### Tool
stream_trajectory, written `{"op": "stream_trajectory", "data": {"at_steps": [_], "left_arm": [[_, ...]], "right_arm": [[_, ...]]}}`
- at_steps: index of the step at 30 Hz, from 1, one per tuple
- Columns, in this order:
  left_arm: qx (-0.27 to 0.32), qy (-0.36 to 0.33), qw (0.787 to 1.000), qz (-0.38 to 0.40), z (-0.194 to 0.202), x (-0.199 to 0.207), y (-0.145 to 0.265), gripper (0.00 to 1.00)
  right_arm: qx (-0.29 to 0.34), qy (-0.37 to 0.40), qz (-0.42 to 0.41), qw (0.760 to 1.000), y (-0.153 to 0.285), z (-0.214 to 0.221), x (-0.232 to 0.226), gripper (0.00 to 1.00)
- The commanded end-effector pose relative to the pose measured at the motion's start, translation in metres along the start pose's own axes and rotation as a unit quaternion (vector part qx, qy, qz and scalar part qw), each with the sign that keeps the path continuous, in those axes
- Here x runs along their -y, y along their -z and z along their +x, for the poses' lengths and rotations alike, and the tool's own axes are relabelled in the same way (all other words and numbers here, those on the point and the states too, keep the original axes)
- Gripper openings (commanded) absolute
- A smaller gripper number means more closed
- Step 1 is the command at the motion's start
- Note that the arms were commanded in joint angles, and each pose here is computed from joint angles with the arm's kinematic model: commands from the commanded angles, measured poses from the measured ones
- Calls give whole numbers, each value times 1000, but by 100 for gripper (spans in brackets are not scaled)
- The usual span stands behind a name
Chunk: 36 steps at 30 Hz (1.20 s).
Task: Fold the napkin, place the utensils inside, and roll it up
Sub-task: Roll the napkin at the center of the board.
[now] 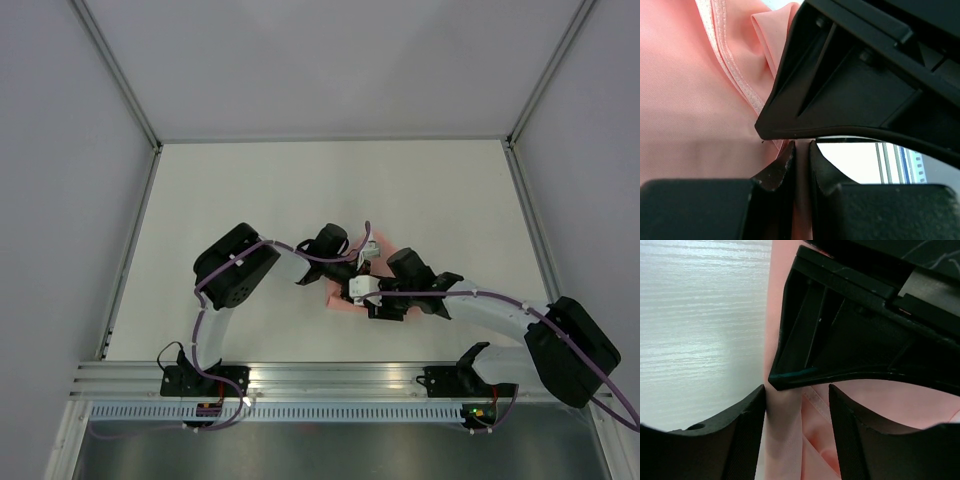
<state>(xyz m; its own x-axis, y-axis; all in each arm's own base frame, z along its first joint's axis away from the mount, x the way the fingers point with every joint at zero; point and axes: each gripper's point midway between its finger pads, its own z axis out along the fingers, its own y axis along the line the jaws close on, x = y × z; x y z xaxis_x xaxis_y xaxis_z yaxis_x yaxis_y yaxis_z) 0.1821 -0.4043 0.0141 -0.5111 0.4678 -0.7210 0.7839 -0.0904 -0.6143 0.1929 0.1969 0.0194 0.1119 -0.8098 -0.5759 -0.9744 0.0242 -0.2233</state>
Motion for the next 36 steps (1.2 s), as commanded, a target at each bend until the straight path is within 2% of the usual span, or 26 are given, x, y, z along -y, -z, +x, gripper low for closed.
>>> {"op": "stream_trajectory", "data": {"at_steps": [1, 4, 6, 8, 9, 11, 17, 21, 27, 33, 36], "left_arm": [[-88, 132, 985, -70, 88, -22, 7, 2], [-85, 133, 985, -73, 86, -23, 7, 6], [-78, 131, 985, -81, 81, -25, 9, 16], [-66, 137, 985, -84, 74, -24, 12, 22], [-51, 124, 987, -87, 64, -23, 13, 25], [-32, 119, 988, -90, 51, -22, 18, 27], [25, 83, 991, -98, 1, -12, 34, 33], [55, 67, 992, -94, -25, -6, 42, 43], [100, 42, 985, -132, -52, -9, 60, 41], [215, 35, 952, -216, -88, -23, 123, 40], [280, -3, 918, -280, -112, -17, 166, 38]], "right_arm": [[-4, 3, 29, 1000, -4, 0, 10, 58], [-10, -2, 21, 1000, -8, 5, 6, 50], [-13, -6, 10, 1000, -11, 7, 2, 38], [-15, -8, 0, 1000, -12, 9, -2, 26], [-17, -10, -11, 1000, -14, 11, -5, 24], [-22, -13, -25, 999, -15, 11, -9, 18], [-34, -26, -78, 996, -19, 12, -21, 14], [-51, -42, -127, 990, -23, 18, -32, 12], [-47, -69, -166, 983, -23, 18, -34, 11], [-50, -92, -200, 974, -22, 20, -33, 11], [-50, -109, -226, 967, -19, 19, -34, 11]]}}
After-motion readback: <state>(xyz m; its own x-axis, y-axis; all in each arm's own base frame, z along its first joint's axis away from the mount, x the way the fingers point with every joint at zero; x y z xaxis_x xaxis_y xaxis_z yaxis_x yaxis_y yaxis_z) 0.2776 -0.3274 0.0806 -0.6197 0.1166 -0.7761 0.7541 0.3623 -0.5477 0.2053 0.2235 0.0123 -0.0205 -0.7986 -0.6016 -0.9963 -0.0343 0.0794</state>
